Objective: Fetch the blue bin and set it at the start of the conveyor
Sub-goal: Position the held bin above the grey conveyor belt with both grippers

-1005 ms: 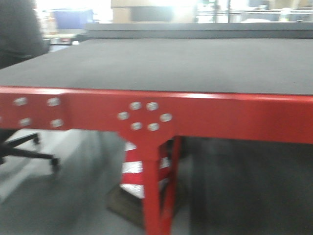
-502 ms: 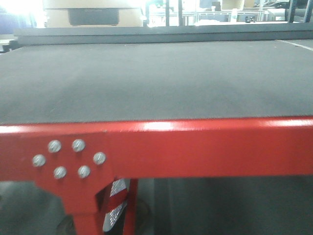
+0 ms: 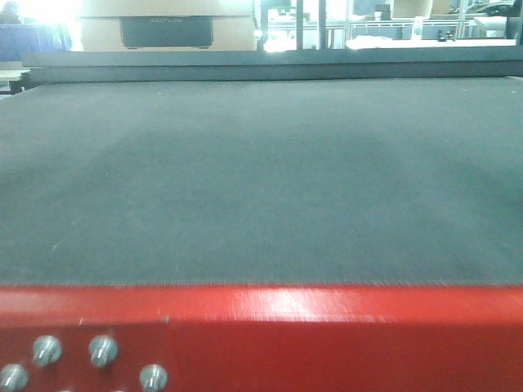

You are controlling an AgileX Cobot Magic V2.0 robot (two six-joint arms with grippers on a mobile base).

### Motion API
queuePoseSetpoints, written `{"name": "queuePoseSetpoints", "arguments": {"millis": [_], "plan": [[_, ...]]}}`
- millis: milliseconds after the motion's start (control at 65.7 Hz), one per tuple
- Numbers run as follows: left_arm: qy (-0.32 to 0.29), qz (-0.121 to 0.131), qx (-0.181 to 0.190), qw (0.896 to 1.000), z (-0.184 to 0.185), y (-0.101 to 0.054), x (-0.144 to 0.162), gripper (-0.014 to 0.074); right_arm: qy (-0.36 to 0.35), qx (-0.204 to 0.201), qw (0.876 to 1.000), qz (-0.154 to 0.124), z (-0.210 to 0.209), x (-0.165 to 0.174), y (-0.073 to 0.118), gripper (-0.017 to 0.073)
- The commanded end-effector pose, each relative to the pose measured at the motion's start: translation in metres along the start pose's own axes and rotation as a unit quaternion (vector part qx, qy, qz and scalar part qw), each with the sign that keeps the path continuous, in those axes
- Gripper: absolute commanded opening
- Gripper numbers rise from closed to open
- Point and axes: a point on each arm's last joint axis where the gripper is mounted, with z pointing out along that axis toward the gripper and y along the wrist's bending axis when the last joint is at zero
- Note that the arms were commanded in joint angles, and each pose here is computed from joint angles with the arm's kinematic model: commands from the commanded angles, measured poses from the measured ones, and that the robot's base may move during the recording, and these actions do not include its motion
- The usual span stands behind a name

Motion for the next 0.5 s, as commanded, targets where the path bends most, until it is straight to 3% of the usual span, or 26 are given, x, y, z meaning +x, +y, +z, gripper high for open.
{"name": "queuePoseSetpoints", "arguments": {"millis": [0, 487], "plan": [[-0.018, 0.031, -0.067, 0.997, -0.0110, 0.0177, -0.0036, -0.0111, -0.032, 0.050, 0.998, -0.033, -0.0117, -0.0054, -0.0101, -0.0152], [-0.018, 0.031, -0.067, 0.997, -0.0110, 0.0177, -0.0036, -0.0111, -0.034, 0.050, 0.998, -0.033, -0.0117, -0.0058, -0.0101, -0.0152]]}}
